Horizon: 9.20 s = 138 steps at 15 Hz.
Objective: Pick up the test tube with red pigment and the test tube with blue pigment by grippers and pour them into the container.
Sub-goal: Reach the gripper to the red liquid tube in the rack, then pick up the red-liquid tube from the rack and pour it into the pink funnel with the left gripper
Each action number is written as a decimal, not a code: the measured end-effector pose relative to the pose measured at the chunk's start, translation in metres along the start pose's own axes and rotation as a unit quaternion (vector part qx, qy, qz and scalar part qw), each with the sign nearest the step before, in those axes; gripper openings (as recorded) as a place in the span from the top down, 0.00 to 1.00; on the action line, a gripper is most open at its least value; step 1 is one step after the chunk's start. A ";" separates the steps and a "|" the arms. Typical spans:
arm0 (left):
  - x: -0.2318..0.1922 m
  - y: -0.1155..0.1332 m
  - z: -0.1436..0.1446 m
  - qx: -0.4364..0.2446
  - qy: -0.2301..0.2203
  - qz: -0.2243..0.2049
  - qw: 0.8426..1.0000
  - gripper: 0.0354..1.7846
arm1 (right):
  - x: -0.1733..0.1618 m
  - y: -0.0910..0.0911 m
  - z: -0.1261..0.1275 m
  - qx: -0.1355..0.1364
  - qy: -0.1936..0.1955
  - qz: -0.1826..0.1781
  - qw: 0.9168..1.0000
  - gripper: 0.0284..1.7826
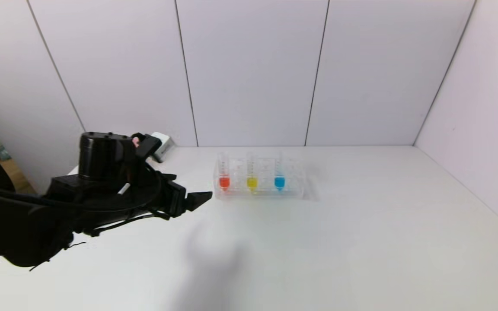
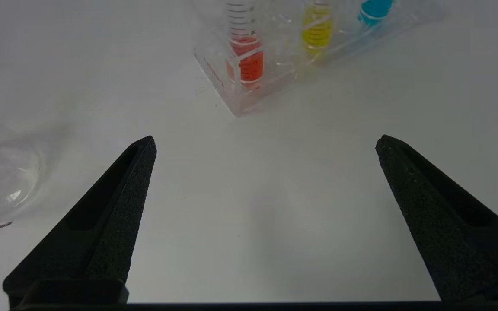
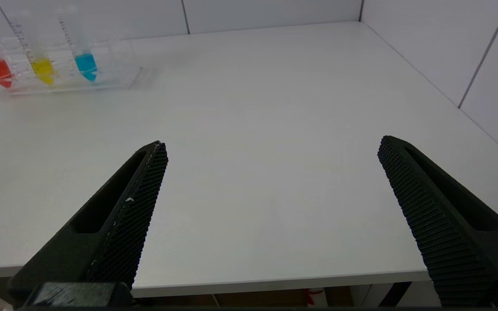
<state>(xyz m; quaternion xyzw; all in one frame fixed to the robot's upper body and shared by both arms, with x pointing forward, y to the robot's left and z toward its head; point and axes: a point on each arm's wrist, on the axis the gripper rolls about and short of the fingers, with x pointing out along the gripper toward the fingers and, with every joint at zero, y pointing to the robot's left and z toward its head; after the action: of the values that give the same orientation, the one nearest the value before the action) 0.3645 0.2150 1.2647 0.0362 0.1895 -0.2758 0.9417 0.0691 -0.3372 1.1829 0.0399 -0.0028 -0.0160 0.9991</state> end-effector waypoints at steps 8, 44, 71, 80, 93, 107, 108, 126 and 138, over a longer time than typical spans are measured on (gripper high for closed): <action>0.081 -0.063 0.015 -0.101 -0.064 0.157 0.980 0.00 | 0.000 0.000 0.000 0.000 0.000 0.000 1.000 0.00; 0.156 -0.050 0.008 -0.076 -0.095 0.227 0.966 0.76 | 0.000 0.000 0.000 0.000 0.000 0.000 1.000 0.00; 0.072 -0.046 0.061 -0.038 -0.083 0.170 0.981 0.76 | 0.000 0.000 0.000 0.000 0.000 0.000 1.000 0.00; -0.083 0.060 0.029 0.045 -0.005 0.056 0.997 0.76 | 0.000 0.000 0.000 0.000 0.000 0.000 1.000 0.00; -0.108 0.200 0.075 0.103 0.017 0.064 0.993 0.76 | 0.000 0.000 0.000 0.000 0.000 0.000 1.000 0.00; -0.030 0.212 0.064 0.262 0.274 -0.042 0.924 0.76 | 0.000 0.000 0.000 0.000 0.000 0.000 1.000 0.00; -0.026 0.208 0.065 0.273 0.284 -0.038 0.918 0.76 | 0.000 0.000 0.000 0.000 0.000 0.000 1.000 0.00; 0.001 0.168 0.094 0.393 0.353 0.071 0.846 0.76 | 0.000 0.000 0.000 0.000 0.000 0.000 1.000 0.00; 0.016 0.159 0.093 0.426 0.390 0.104 0.810 0.76 | 0.000 0.000 0.000 0.000 0.000 0.000 1.000 0.00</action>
<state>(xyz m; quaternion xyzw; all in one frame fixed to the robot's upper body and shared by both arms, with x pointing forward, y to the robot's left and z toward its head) 0.4932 0.3252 1.3392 0.5577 0.3993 -0.1918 0.7020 0.0691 -0.3372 1.1829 0.0401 -0.0026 -0.0160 0.9991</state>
